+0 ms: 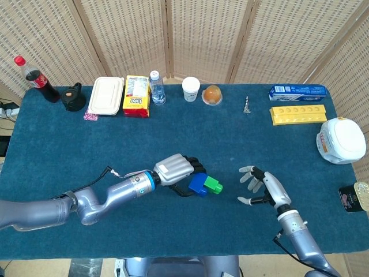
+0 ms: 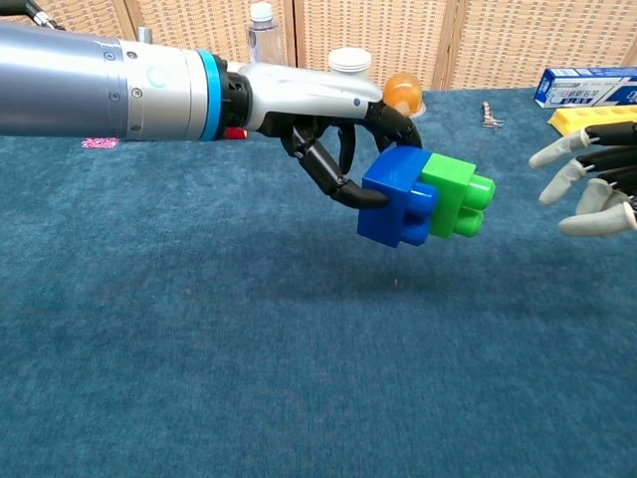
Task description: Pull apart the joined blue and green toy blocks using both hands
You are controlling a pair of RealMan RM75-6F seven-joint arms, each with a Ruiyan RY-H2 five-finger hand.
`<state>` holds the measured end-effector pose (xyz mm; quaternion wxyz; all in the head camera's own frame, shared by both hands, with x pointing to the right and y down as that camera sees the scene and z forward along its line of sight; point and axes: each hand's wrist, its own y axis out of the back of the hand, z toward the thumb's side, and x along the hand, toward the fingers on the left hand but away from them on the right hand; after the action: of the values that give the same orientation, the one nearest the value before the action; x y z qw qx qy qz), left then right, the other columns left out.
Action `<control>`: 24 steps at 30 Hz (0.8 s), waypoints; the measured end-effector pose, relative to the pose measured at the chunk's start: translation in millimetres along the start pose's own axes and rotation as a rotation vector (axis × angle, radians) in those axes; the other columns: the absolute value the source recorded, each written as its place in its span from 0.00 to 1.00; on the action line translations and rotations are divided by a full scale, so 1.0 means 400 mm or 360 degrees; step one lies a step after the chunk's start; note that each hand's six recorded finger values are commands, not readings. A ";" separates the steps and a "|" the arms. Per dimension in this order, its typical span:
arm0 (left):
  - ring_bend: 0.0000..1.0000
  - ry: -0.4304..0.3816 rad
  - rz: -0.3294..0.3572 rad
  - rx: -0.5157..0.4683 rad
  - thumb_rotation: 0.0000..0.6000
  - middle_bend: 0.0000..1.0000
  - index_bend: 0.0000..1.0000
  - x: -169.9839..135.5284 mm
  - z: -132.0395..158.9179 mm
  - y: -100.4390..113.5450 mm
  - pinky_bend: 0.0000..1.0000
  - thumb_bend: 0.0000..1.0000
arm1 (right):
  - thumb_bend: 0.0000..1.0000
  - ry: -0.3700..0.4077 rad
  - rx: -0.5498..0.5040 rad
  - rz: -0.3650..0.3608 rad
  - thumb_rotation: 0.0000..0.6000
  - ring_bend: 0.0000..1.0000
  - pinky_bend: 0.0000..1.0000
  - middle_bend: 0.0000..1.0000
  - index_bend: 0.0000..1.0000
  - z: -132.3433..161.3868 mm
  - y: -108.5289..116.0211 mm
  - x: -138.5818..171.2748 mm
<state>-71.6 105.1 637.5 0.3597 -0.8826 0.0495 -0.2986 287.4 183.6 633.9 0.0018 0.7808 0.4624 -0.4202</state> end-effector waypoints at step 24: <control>0.21 -0.0015 0.0011 0.0041 0.62 0.29 0.49 0.048 0.022 0.001 0.38 0.43 | 0.09 0.0043 -0.0112 0.0018 1.00 0.54 0.52 0.43 0.30 0.033 -0.028 -0.044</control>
<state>-51.0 104.2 641.6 0.3722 -0.8792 0.0470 -0.2938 266.6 172.2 641.2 0.0253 0.7884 0.4725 -0.3931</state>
